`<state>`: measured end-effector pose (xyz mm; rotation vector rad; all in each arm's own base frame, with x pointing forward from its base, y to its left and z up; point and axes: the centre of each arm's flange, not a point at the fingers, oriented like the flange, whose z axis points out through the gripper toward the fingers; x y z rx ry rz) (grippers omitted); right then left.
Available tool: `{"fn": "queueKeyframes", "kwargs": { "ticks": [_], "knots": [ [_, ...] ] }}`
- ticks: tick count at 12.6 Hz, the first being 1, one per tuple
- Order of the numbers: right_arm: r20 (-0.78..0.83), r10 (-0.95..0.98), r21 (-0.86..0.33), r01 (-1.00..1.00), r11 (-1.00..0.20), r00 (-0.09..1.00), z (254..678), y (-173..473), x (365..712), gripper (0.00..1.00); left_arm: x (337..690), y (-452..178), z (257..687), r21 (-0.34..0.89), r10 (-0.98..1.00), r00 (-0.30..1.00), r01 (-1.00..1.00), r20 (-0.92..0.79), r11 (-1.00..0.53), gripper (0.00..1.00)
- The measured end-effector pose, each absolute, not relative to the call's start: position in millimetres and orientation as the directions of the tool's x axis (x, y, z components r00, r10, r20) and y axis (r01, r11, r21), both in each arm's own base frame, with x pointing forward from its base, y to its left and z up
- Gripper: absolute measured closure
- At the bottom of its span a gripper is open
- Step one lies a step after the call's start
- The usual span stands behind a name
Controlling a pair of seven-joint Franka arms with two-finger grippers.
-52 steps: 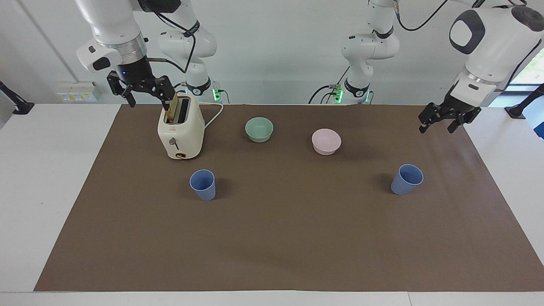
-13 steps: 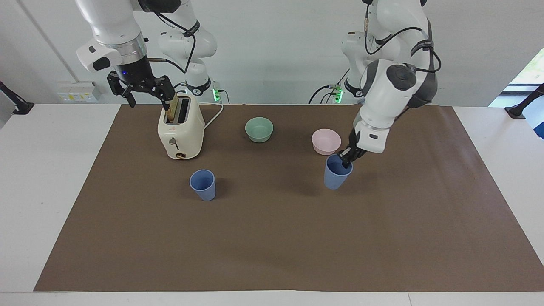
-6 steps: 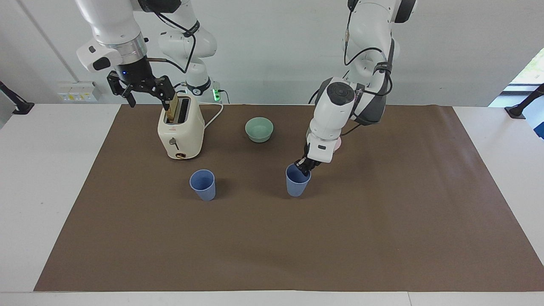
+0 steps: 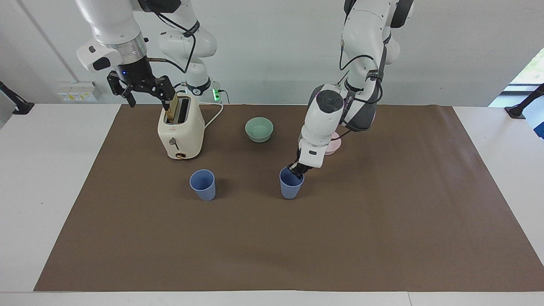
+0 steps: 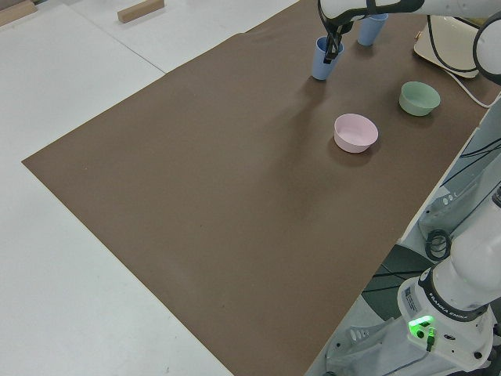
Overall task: Stack blue cups with both arms
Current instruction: 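Carry the blue cup with the left gripper toward the table center, then release the cup and withdraw the left gripper while the right gripper reaches out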
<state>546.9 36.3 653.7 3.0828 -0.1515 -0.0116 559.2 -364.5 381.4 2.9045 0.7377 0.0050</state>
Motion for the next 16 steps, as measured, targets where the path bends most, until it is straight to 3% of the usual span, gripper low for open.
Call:
{"fn": "queueKeyframes", "kwargs": {
  "ticks": [3,4,10,11,16],
  "knots": [
    [-0.005,-0.098,0.055,-0.098,-0.994,0.995,654,36,547,0.0,558,-363,375,0.127,0.473,0.881,0.473,-0.033,-0.872,0.94],
    [-0.005,-0.098,0.055,-0.098,-0.994,0.995,654,36,547,0.0,558,-363,374,0.124,0.472,0.881,0.472,-0.032,-0.873,0.88],
    [-0.005,-0.098,0.055,-0.098,-0.994,0.995,654,36,547,0.0,575,-335,394,0.116,0.49,0.872,0.484,0.018,-0.867,0.08],
    [-0.004,-0.098,0.055,-0.098,-0.994,0.995,654,36,547,0.0,579,-322,409,0.113,0.484,0.874,0.478,0.032,-0.871,0.0],
    [-0.004,-0.099,0.055,-0.098,-0.994,0.995,654,36,547,0.0,591,-211,490,0.083,0.352,0.935,0.348,0.04,-0.934,0.0]
  ]
}}
